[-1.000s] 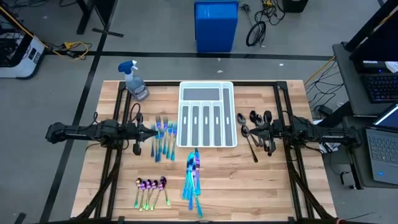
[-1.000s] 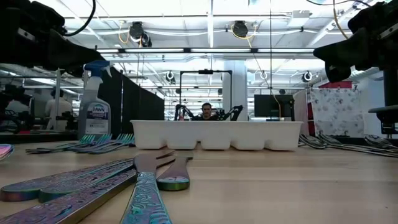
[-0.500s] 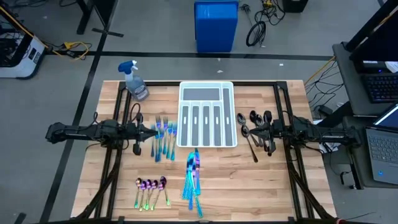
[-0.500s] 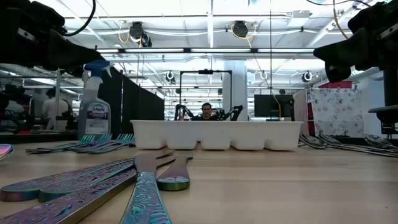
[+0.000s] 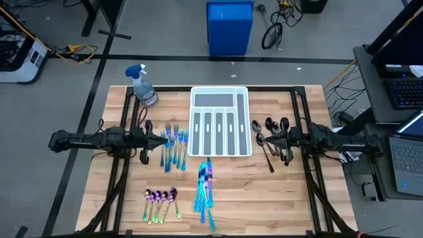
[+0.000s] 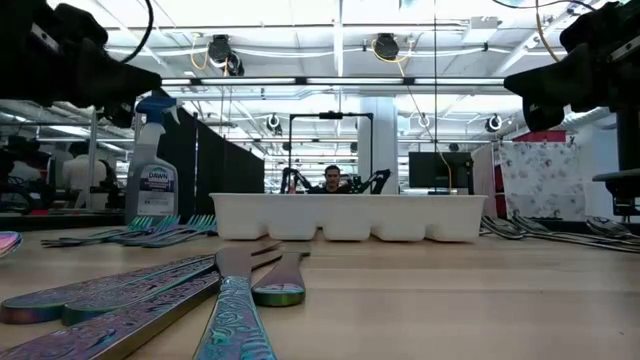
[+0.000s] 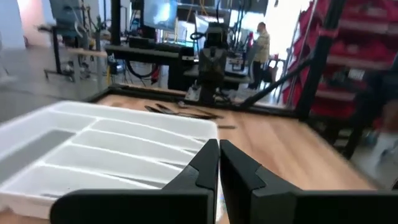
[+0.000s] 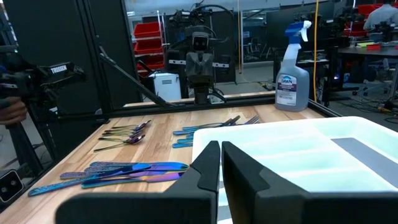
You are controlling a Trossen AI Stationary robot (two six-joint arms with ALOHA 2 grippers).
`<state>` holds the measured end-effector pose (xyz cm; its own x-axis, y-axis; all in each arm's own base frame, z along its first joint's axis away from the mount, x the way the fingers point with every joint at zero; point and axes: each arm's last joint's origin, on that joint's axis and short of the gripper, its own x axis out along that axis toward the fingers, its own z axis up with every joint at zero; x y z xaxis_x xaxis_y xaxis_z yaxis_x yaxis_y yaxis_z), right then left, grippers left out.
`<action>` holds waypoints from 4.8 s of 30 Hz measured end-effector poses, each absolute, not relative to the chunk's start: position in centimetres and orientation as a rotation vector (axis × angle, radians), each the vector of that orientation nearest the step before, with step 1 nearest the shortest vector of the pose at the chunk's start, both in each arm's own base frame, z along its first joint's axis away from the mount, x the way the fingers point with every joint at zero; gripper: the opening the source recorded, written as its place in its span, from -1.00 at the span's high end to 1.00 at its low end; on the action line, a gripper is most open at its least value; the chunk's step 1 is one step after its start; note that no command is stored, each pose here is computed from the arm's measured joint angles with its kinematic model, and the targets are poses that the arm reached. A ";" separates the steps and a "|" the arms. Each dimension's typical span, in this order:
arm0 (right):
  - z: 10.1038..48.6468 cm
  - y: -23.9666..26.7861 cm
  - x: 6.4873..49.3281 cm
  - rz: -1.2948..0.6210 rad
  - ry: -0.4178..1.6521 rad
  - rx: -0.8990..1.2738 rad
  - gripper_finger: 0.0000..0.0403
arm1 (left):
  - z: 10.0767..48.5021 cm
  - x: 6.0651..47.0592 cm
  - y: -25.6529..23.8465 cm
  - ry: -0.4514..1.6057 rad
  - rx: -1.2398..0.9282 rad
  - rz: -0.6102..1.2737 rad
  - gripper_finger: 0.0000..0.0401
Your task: Sort silverware
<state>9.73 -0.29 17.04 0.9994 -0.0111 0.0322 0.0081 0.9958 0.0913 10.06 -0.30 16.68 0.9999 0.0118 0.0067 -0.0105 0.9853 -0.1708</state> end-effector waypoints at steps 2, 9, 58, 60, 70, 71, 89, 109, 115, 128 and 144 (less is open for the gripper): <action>17.1 -0.3 9.7 -0.010 -0.042 0.077 1.00 | 17.0 10.1 -0.3 -0.042 -0.170 0.013 1.00; 17.2 -0.3 9.7 -0.010 -0.047 0.057 1.00 | 19.5 9.6 -0.3 -0.304 -0.099 0.006 1.00; 18.8 -0.5 9.5 -0.072 -0.218 0.032 1.00 | 44.9 13.6 0.3 0.599 -0.146 0.361 1.00; 19.9 -0.5 9.2 -0.073 -0.333 0.012 1.00 | 42.6 15.3 0.2 0.707 -0.134 0.389 1.00; 32.5 -0.4 3.3 -0.247 -0.814 -0.271 1.00 | 36.4 20.0 0.1 0.617 -0.009 0.419 1.00; 34.4 -0.4 2.6 -0.262 -0.801 -0.302 1.00 | 36.3 20.2 0.1 0.596 -0.001 0.414 1.00; 51.4 -1.5 6.4 -0.476 0.173 -0.209 1.00 | 38.0 18.7 0.5 0.460 0.014 0.527 1.00; 31.2 -2.4 16.2 -0.575 0.528 0.029 1.00 | 30.8 18.7 0.9 0.627 0.089 0.731 1.00; 27.5 -3.5 16.3 -0.654 0.597 0.015 1.00 | 29.2 18.5 1.0 0.621 -0.007 0.794 1.00; 26.3 -2.8 15.5 -0.792 0.535 0.633 1.00 | 32.4 14.5 1.0 0.504 -0.824 0.871 0.93; 29.5 -2.6 17.8 -0.526 0.132 1.086 1.00 | 29.4 16.6 0.0 0.921 -1.258 1.011 0.24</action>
